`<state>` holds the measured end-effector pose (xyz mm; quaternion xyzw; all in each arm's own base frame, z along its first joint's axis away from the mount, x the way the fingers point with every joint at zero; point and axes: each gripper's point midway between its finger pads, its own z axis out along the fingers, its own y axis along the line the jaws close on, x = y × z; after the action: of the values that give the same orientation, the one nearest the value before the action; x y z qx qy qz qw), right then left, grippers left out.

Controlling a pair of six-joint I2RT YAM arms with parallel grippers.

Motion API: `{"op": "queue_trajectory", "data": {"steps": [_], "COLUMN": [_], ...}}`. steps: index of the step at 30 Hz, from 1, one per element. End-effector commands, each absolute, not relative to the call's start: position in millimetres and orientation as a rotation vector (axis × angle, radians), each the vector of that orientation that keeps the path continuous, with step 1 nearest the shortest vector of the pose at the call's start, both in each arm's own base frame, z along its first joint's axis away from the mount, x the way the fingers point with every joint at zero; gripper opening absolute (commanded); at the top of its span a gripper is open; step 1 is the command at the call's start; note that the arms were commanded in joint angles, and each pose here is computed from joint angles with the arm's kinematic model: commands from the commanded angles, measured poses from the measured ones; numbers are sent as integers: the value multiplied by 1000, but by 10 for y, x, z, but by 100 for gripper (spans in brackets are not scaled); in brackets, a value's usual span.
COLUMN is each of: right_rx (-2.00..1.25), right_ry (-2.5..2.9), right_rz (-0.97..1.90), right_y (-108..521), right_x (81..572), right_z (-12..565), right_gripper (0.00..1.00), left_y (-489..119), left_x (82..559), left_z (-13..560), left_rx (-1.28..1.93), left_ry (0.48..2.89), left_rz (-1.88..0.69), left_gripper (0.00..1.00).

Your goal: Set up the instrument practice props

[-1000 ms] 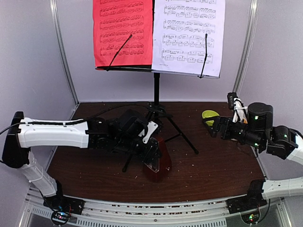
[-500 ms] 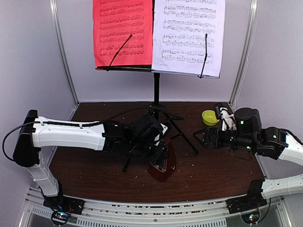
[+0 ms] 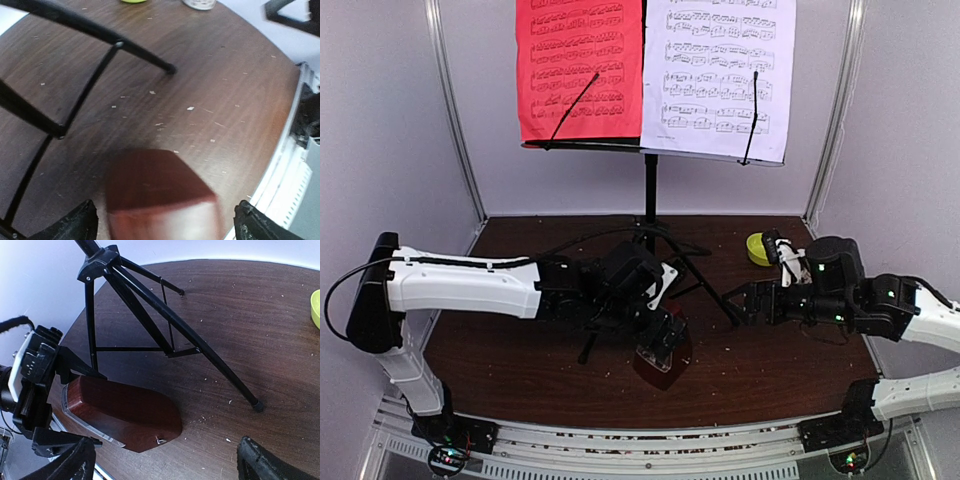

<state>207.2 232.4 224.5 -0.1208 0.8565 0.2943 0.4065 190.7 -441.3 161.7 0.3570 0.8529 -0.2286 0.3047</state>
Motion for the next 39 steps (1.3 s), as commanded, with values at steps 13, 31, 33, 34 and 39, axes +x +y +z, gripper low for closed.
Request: {"op": "queue_trajectory", "data": {"steps": [13,31,33,34,39], "right_rx": [-258,-296,-294,-293,-297], "right_ry": [2308,2391,2387,2388,2409], "right_rz": [836,815,817,818,829], "right_y": [2464,2487,2459,2448,2448], "right_x": [1941,1844,1827,1818,1779], "right_z": [1744,1545,1570,1569,1500], "right_gripper": [71,28,24,23,21], "left_y": [-3971,-4251,-4239,-4233,-4308], "left_x": [1641,1603,1476,1428,1230], "left_z": [1880,1294,1239,1215,1079], "left_rx": [1378,1554,1543,1532,1501], "left_ry": [1924,1794,1811,1816,1852], "left_rz": [-863,-856,-882,-889,-913], "left_gripper": [89,74,72,71,66]}}
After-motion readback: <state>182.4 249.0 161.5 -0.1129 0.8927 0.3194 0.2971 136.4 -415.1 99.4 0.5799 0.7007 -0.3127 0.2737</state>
